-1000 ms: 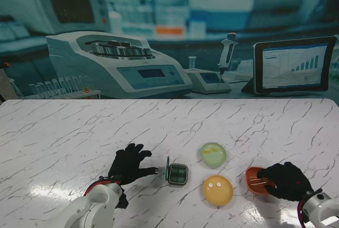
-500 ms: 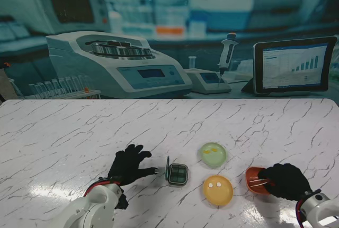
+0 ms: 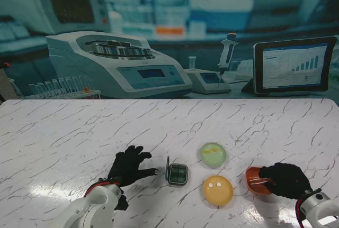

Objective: Refill the pill box with tweezers

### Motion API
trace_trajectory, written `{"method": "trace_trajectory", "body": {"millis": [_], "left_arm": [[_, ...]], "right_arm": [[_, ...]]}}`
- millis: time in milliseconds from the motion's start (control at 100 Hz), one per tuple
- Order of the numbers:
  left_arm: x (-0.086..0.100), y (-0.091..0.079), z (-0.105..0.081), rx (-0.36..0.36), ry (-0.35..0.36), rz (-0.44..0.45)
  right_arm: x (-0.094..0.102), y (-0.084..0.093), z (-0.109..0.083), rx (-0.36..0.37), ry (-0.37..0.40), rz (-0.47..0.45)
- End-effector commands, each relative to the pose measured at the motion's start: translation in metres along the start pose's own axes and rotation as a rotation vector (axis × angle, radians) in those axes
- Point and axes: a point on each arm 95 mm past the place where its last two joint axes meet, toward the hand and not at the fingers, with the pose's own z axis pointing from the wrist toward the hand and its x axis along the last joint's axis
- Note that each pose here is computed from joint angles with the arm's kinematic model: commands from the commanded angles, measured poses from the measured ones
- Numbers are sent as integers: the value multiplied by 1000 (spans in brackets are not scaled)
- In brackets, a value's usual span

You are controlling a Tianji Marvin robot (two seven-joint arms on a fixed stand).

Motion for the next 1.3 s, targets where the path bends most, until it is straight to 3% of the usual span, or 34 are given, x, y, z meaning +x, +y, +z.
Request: {"method": "trace_trajectory", "body": {"millis": [0, 510, 910, 1290], "left_arm": [[3, 6, -1, -21, 24, -16], [3, 7, 0, -42, 22, -19], [1, 7, 1, -48, 17, -21], [-2, 2, 0, -49, 2, 10]], "right_arm": [[2, -5, -2, 1, -5, 14], [-5, 6, -7, -43, -25, 23], [-9, 28, -20, -73, -29, -17], [6, 53, -32, -121, 47, -45]]}}
